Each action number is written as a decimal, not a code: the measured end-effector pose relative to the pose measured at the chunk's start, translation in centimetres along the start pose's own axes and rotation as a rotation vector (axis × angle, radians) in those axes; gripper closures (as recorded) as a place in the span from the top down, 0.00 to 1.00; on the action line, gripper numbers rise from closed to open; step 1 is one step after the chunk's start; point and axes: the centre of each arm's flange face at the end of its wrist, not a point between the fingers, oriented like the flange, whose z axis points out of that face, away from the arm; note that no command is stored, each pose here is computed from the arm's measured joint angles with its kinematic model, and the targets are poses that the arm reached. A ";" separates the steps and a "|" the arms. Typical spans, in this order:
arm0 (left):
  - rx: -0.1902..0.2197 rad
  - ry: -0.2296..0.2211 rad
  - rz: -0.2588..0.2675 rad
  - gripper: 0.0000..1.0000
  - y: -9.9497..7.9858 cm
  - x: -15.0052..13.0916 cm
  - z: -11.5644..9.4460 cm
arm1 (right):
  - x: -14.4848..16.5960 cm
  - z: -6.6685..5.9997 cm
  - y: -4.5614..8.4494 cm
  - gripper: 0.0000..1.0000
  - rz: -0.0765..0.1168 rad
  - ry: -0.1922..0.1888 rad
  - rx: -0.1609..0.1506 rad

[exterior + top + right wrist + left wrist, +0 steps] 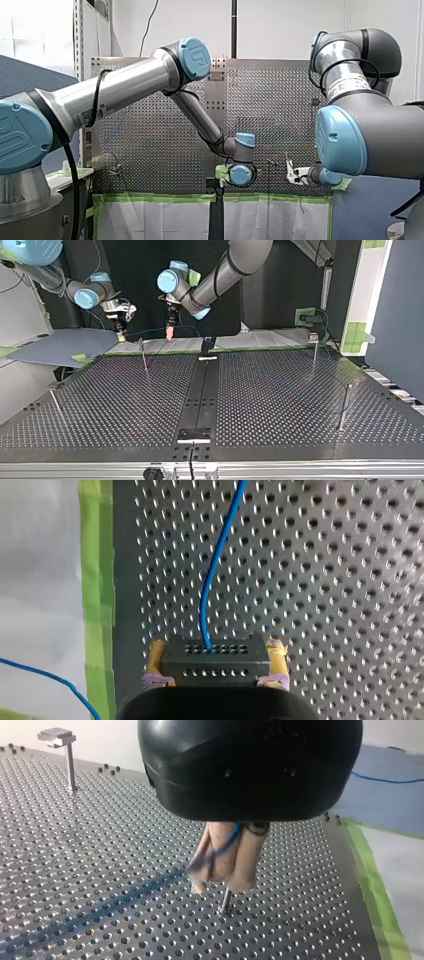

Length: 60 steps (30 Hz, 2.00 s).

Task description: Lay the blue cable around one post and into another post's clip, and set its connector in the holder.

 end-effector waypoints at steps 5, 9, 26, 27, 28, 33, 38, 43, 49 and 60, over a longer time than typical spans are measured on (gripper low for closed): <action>0.018 -0.005 -0.007 0.00 0.1 1.6 0.0 | 0.7 0.7 1.2 0.09 0.014 0.001 -0.037; 0.041 -0.011 -0.024 0.00 0.0 2.7 0.1 | 1.1 1.0 1.8 0.09 0.037 0.012 -0.050; 0.070 0.017 -0.052 0.00 0.9 5.7 2.6 | 2.7 2.3 3.8 0.09 0.096 0.090 -0.079; 0.071 0.021 -0.051 0.00 1.0 6.1 2.8 | 2.7 2.3 3.9 0.09 0.098 0.091 -0.083; 0.073 0.021 -0.051 0.00 1.0 6.4 2.9 | 2.7 2.3 4.1 0.09 0.102 0.091 -0.090; 0.080 0.002 -0.076 0.00 0.6 6.8 4.0 | 2.6 2.2 5.0 0.09 0.113 0.093 -0.115; 0.077 -0.016 -0.097 0.00 0.6 6.2 4.9 | 2.6 2.1 5.4 0.09 0.116 0.093 -0.122; 0.076 -0.027 -0.092 0.00 0.5 5.6 5.5 | 2.6 2.1 5.6 0.09 0.116 0.097 -0.127; 0.079 -0.028 -0.071 0.00 0.2 5.5 5.5 | 2.6 2.1 6.0 0.09 0.116 0.101 -0.132; 0.087 -0.062 -0.080 0.00 -1.0 3.9 6.7 | 2.7 2.1 6.4 0.09 0.122 0.114 -0.135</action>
